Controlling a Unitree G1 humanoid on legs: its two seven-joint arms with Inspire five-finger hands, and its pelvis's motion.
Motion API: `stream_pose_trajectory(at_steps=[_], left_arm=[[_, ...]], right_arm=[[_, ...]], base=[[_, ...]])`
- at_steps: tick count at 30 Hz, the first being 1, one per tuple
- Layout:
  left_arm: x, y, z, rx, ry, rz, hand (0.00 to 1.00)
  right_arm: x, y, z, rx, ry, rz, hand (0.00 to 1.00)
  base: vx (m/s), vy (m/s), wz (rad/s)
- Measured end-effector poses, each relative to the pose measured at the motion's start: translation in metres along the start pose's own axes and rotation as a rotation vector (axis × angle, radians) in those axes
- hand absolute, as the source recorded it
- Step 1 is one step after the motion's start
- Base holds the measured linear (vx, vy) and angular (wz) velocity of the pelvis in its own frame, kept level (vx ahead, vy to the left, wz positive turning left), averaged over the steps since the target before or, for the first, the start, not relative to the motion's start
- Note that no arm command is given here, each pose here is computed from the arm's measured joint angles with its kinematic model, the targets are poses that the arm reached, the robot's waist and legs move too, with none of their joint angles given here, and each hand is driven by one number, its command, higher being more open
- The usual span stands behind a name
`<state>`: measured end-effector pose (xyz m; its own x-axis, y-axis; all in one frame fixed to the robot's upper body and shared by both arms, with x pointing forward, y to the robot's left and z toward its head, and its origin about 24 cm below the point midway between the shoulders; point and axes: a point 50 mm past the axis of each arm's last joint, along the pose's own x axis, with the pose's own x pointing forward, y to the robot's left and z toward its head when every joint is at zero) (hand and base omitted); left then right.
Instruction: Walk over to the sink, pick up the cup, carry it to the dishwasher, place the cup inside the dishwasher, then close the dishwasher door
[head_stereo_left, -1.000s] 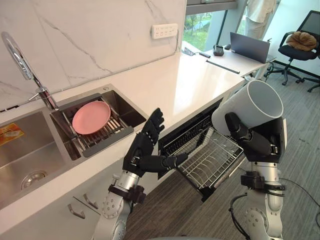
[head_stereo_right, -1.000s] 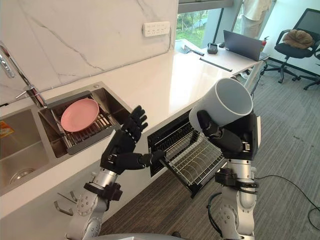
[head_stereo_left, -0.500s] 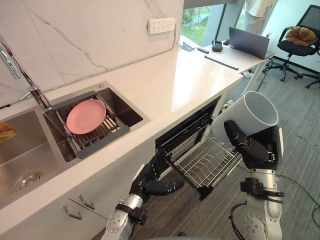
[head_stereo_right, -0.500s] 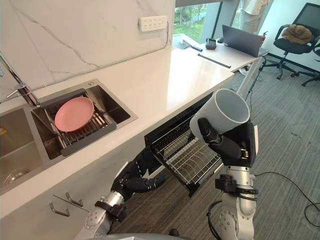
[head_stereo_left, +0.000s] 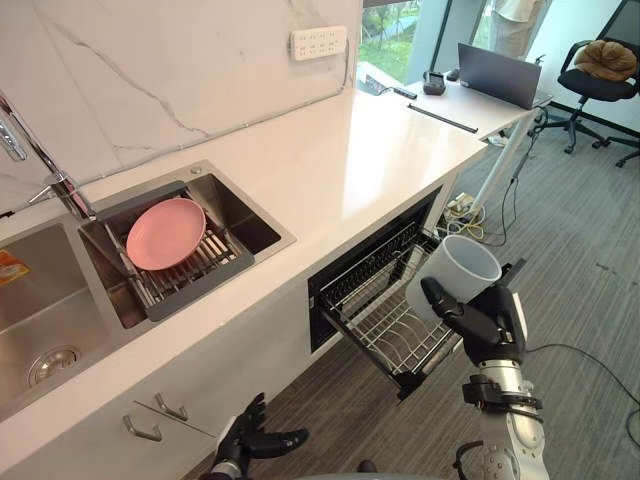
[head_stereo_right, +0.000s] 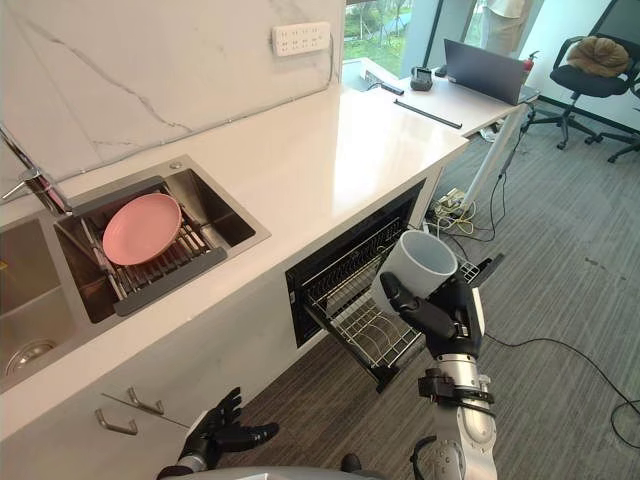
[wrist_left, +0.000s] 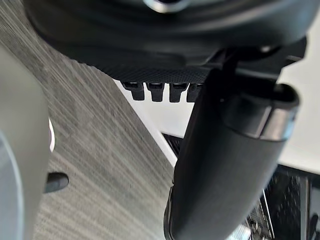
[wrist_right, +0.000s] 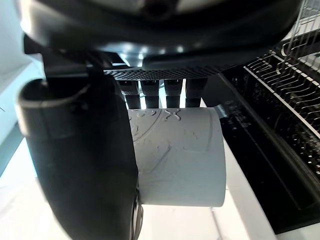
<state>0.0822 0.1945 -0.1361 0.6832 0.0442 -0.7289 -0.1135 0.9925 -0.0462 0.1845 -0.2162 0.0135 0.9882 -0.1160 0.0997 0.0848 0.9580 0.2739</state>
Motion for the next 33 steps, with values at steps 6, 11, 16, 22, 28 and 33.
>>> stream_pose_trajectory(at_steps=[6, 11, 16, 22, 28, 33], left_arm=[[0.001, 0.008, 0.003, -0.051, -0.038, 0.064, 1.00], [0.010, 0.018, 0.014, -0.047, -0.056, 0.110, 1.00], [0.016, 0.028, 0.020, -0.089, -0.041, 0.150, 1.00], [0.037, 0.022, 0.065, -0.111, -0.151, 0.123, 1.00], [0.048, 0.003, 0.094, -0.172, -0.249, 0.095, 1.00], [0.050, 0.001, 0.103, -0.179, -0.281, 0.091, 1.00]], right_arm=[[-0.002, -0.004, -0.019, -0.130, 0.131, -0.023, 0.00], [0.012, -0.014, -0.028, -0.266, 0.215, -0.043, 0.00], [0.036, -0.018, -0.028, -0.347, 0.242, -0.090, 0.00], [0.091, 0.004, 0.012, -0.370, 0.050, -0.096, 0.00], [0.118, 0.020, 0.046, -0.392, -0.073, -0.055, 0.00], [0.133, 0.021, 0.065, -0.482, -0.099, -0.032, 0.00]], base=[[-0.09, -0.007, 0.01], [-0.11, -0.028, 0.02], [-0.06, -0.035, 0.05], [-0.13, -0.006, -0.12], [-0.05, -0.037, -0.01], [0.00, -0.056, 0.02]])
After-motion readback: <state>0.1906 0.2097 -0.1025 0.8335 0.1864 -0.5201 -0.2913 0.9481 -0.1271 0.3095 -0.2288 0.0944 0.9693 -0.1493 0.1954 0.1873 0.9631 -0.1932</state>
